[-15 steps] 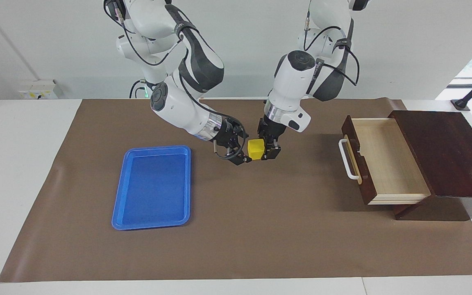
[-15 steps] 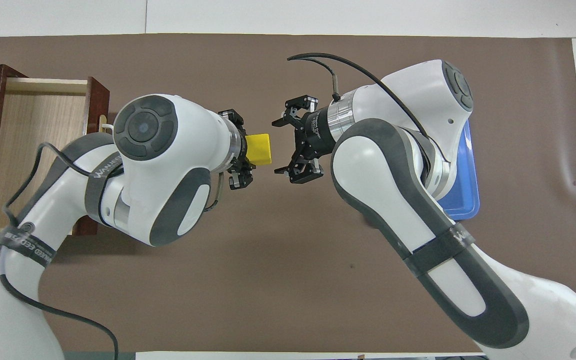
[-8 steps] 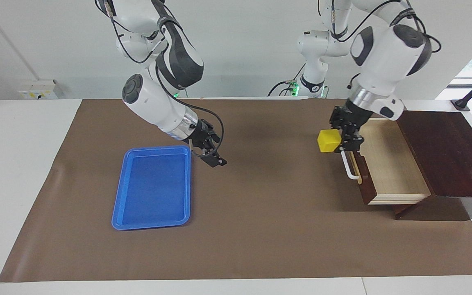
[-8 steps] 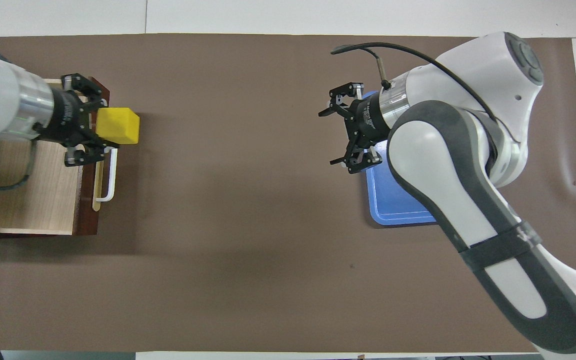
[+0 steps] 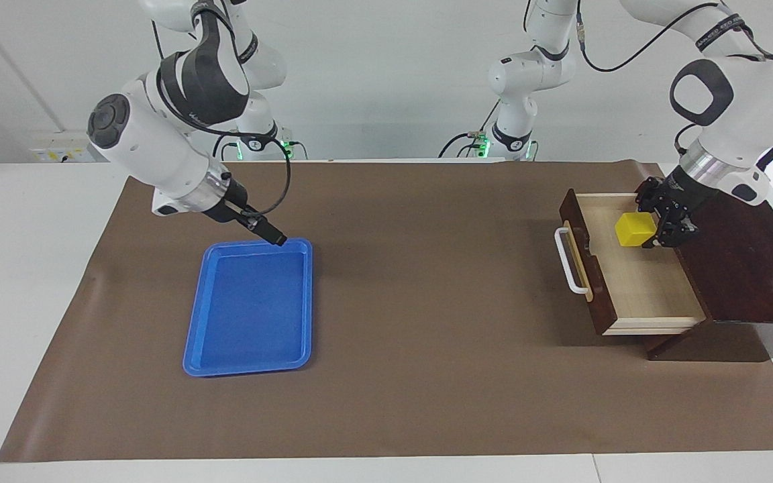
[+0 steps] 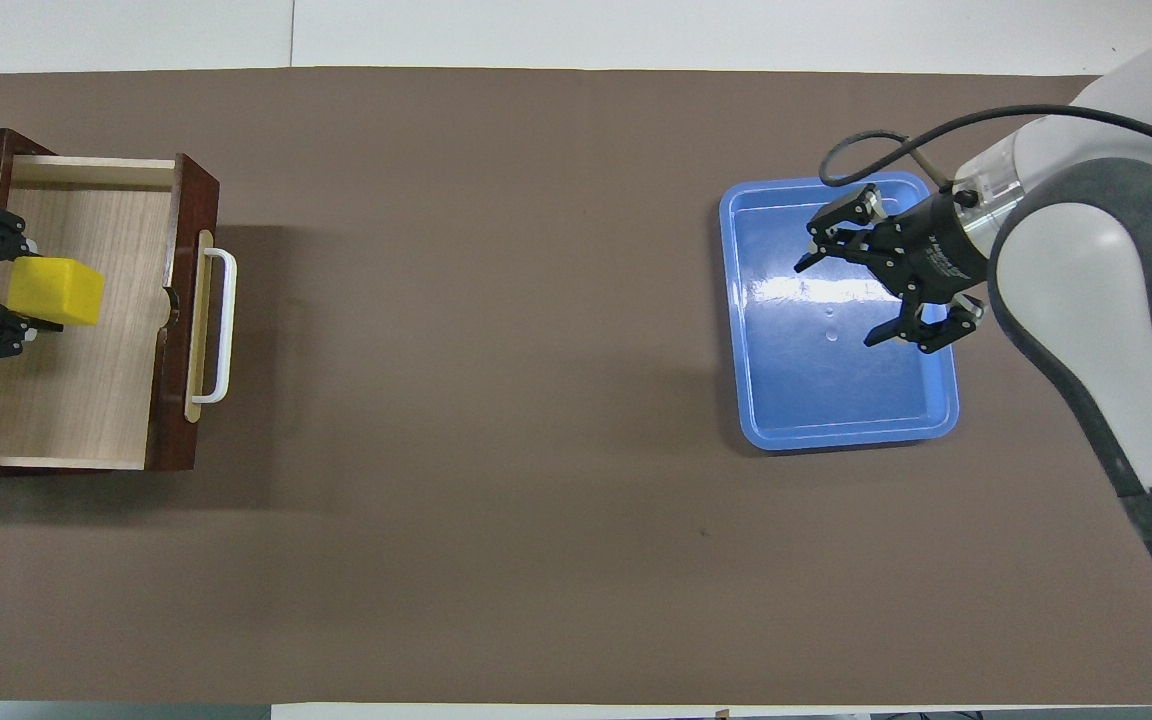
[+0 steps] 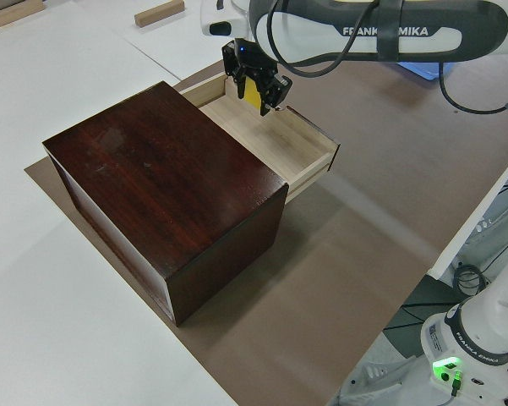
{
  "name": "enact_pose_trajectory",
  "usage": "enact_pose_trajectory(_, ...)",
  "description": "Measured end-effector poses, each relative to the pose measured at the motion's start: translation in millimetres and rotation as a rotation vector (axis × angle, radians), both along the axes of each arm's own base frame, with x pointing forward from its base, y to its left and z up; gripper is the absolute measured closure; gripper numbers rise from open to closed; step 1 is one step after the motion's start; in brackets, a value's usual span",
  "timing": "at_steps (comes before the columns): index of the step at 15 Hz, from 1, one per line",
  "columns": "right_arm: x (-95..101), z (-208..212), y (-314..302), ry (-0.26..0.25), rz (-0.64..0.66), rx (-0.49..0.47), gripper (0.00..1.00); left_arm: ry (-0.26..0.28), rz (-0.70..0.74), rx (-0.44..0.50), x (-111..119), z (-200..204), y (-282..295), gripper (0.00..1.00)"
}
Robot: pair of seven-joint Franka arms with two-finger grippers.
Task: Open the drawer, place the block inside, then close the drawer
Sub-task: 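Push the drawer shut with the left gripper while the right gripper retracts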
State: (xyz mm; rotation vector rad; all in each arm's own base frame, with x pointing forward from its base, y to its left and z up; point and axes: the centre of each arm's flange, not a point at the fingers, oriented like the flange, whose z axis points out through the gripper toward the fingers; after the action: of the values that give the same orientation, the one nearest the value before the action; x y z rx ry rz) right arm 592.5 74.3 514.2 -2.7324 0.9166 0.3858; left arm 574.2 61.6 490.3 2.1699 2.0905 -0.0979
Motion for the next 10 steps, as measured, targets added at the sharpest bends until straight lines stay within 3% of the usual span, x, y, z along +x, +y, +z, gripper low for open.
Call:
enact_pose_trajectory(3, -12.3, 23, -31, -0.080, 0.242, -0.078, 0.00, 0.027, 0.004, 0.000, -9, -41, -3, 0.44)
enact_pose_trajectory(7, -26.3, 58, -56, -0.180, 0.505, -0.144, 0.00, 0.046, 0.003, 0.002, -21, -63, -7, 0.43)
enact_pose_trajectory(10, -34.3, 76, -70, -0.220, 0.642, -0.189, 0.00, 0.021, -0.018, 0.027, -18, -48, -11, 0.15)
